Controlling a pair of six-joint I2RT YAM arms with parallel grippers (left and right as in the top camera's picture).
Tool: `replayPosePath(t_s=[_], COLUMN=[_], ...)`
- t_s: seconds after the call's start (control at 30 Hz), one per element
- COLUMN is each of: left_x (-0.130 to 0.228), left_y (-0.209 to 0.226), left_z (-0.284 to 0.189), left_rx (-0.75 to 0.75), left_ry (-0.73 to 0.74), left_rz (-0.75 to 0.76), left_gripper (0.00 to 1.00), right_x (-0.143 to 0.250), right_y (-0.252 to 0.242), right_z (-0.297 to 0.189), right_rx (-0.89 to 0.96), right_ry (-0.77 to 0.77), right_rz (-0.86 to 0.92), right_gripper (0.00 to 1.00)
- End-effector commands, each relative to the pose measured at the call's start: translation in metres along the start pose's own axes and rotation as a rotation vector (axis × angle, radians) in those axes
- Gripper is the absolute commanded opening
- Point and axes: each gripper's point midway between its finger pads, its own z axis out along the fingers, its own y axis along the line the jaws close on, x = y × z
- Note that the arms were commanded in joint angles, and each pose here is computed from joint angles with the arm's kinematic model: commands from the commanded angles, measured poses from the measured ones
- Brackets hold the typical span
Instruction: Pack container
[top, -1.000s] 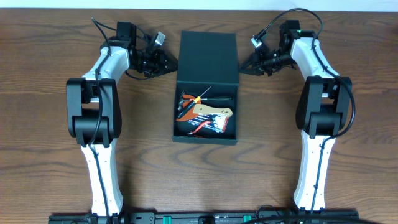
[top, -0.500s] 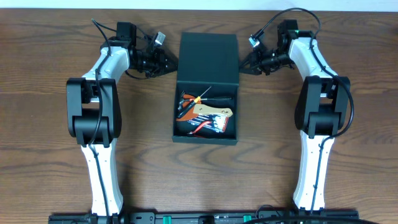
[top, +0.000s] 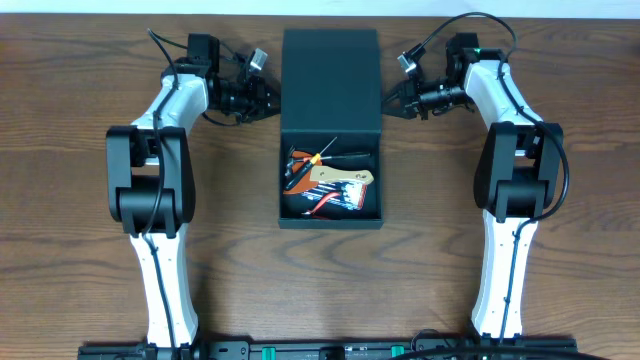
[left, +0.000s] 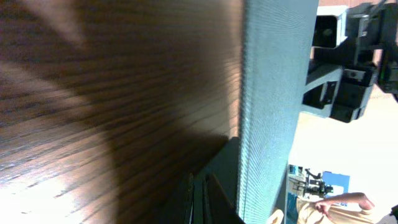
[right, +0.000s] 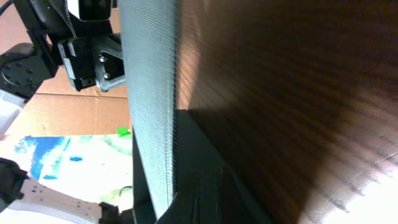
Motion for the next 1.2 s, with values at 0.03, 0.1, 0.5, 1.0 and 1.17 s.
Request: replayPosePath(t_s=[0.03, 0.1, 0.5, 1.0, 1.17], left_x=[-0.017, -0.018, -0.008, -0.004, -0.005], left_y=[-0.057, -0.068, -0.094, -0.097, -0.097], left_z=[-0.019, -0.02, -0.01, -0.003, -0.003], left_rx=[0.037, 0.038, 0.017, 0.011, 0.011], left_ry=[-0.048, -0.054, -0.024, -0.014, -0.014], left_rz=[0.119, 0.145, 0.189, 0.22, 0.22], left_gripper=[0.06, 0.05, 0.06, 0.06, 0.05], right_x=[0.003, 0.007, 0.017, 0.025, 0.034], right_y=[0.015, 0.011, 0.024, 0.031, 0.028], right_z=[0.002, 0.003, -0.012, -0.03, -0.031], right_rx=[-0.055, -0.023, 0.079, 0.217, 0.233], right_ry=[0.014, 0.029, 0.054, 0.071, 0.108], right_rz=[-0.03, -0.017, -0.07, -0.112, -0.12], right_gripper=[0.01, 0.01, 0.01, 0.01, 0.01])
